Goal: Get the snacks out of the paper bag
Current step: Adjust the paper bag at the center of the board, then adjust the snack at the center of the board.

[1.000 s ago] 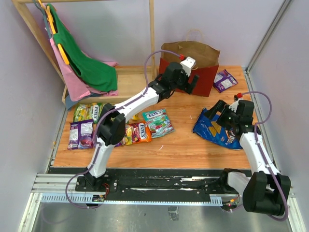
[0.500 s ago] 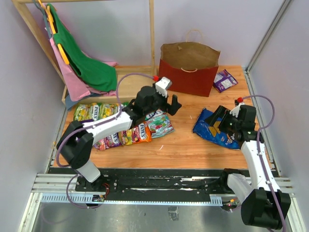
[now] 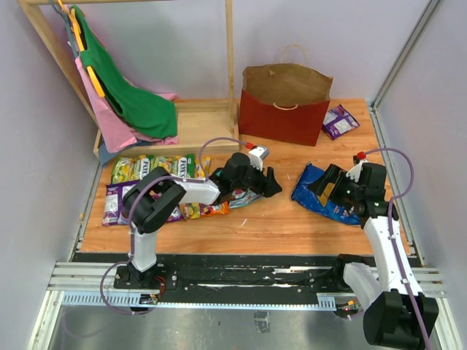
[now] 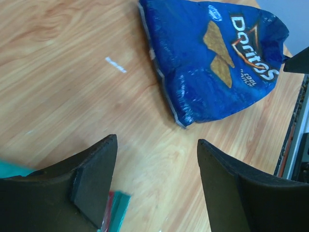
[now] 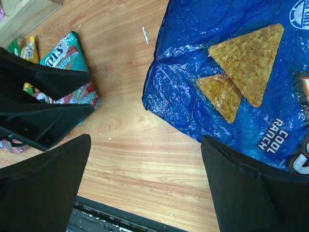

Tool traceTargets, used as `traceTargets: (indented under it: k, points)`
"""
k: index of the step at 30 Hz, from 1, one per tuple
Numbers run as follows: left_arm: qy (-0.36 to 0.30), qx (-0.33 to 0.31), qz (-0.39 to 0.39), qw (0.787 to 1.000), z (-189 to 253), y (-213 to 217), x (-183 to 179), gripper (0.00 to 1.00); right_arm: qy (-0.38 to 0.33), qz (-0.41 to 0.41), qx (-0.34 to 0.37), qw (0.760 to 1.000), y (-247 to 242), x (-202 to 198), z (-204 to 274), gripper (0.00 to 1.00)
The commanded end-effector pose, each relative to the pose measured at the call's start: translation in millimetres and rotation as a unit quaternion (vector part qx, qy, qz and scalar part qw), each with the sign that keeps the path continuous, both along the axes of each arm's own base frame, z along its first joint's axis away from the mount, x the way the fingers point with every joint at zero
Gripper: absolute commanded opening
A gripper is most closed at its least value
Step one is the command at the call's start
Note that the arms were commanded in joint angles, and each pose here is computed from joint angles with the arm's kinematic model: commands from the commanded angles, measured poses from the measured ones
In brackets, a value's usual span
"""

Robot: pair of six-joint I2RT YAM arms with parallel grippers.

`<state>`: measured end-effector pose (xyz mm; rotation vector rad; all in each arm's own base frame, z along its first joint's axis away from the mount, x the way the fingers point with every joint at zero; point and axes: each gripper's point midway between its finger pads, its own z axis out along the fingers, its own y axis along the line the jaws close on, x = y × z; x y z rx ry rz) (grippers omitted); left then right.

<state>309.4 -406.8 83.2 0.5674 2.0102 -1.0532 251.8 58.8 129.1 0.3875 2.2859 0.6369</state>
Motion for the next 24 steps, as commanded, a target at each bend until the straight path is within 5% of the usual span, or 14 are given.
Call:
traceTargets:
  k: [1,24]
  points:
    - [-0.019,-0.037,-0.035,0.998,16,-48,-5,0.70,-0.010,0.010,-0.010,1.000,3,-5,6,0.98]
    - [0.020,-0.008,-0.039,0.999,-38,-88,4,0.51,-0.010,0.016,-0.021,1.000,1,-3,7,0.98]
